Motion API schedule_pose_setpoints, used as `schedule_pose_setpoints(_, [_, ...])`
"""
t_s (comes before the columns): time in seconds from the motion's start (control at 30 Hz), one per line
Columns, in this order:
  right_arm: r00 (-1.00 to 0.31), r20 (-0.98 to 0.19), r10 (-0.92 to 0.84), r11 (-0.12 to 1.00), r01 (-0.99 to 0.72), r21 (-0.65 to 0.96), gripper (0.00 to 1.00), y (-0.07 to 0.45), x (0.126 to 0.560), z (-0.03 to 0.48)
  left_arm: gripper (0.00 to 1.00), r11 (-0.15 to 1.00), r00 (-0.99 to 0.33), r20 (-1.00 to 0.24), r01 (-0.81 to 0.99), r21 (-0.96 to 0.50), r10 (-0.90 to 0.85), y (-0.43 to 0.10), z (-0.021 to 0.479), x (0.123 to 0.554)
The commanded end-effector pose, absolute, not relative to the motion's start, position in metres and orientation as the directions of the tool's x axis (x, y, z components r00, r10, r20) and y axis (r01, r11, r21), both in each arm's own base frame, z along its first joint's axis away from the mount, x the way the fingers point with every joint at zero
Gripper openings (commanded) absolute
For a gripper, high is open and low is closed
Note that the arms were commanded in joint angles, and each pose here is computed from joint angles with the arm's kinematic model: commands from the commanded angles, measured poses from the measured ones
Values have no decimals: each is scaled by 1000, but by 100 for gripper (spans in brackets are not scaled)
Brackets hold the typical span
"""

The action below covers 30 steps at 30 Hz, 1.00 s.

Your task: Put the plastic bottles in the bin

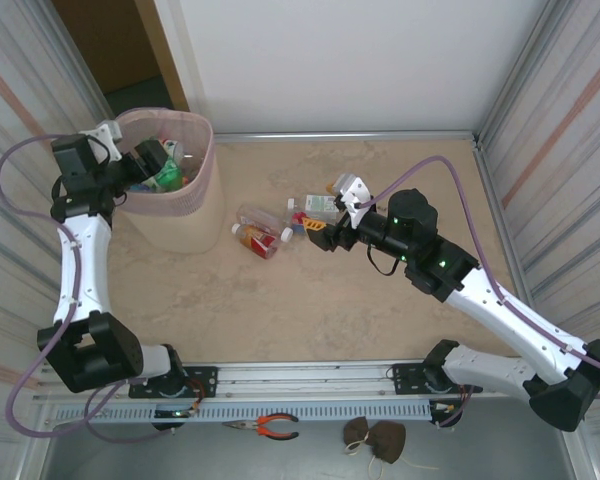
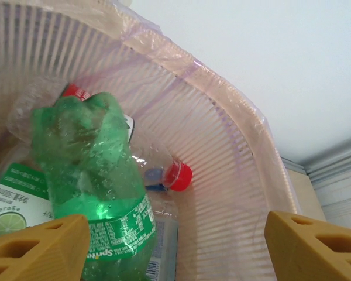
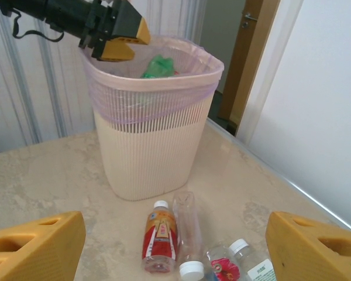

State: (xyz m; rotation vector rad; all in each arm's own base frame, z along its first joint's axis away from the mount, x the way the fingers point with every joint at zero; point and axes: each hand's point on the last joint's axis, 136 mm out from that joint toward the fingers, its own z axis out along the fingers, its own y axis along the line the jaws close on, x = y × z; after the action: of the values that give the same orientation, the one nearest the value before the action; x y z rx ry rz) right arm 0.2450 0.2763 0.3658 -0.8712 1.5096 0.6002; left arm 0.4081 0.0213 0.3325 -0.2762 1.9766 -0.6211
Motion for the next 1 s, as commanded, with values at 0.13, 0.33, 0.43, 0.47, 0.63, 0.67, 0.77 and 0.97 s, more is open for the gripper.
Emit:
schedule_pose_setpoints(0.13, [28,-984,-177,593,-795,-129,80,271,244,367,79,874,-388,-833,123,-471,-394,21,382,395])
schedule_pose_setpoints(0.33, [5,-984,-177,607,-786,-114,80,270,249,364,78,855,-416,-823,171,-489,-387,12,383,396])
schedule_pose_setpoints(0.43, [-53,-979,-196,638,-765,-86,80,267,260,356,77,847,-422,-820,188,-497,-387,9,383,393])
schedule_pose_setpoints(0.47, [-74,-975,-210,648,-757,-82,80,266,264,352,77,844,-425,-818,195,-500,-387,7,383,391])
schedule_pose_setpoints(0.63, [-178,-938,-297,675,-734,-74,81,259,284,324,77,834,-428,-818,218,-506,-385,0,385,382])
schedule_pose_setpoints(0.67, [-192,-930,-312,673,-736,-74,81,257,288,320,78,832,-429,-817,220,-509,-386,0,385,381])
schedule_pose_setpoints(0.77, [-233,-885,-402,659,-745,-103,80,249,299,297,78,827,-433,-816,231,-512,-384,-4,386,375])
schedule_pose_setpoints(0.97, [-250,-759,-601,582,-788,-201,79,233,325,243,78,818,-437,-808,233,-525,-394,-8,383,366])
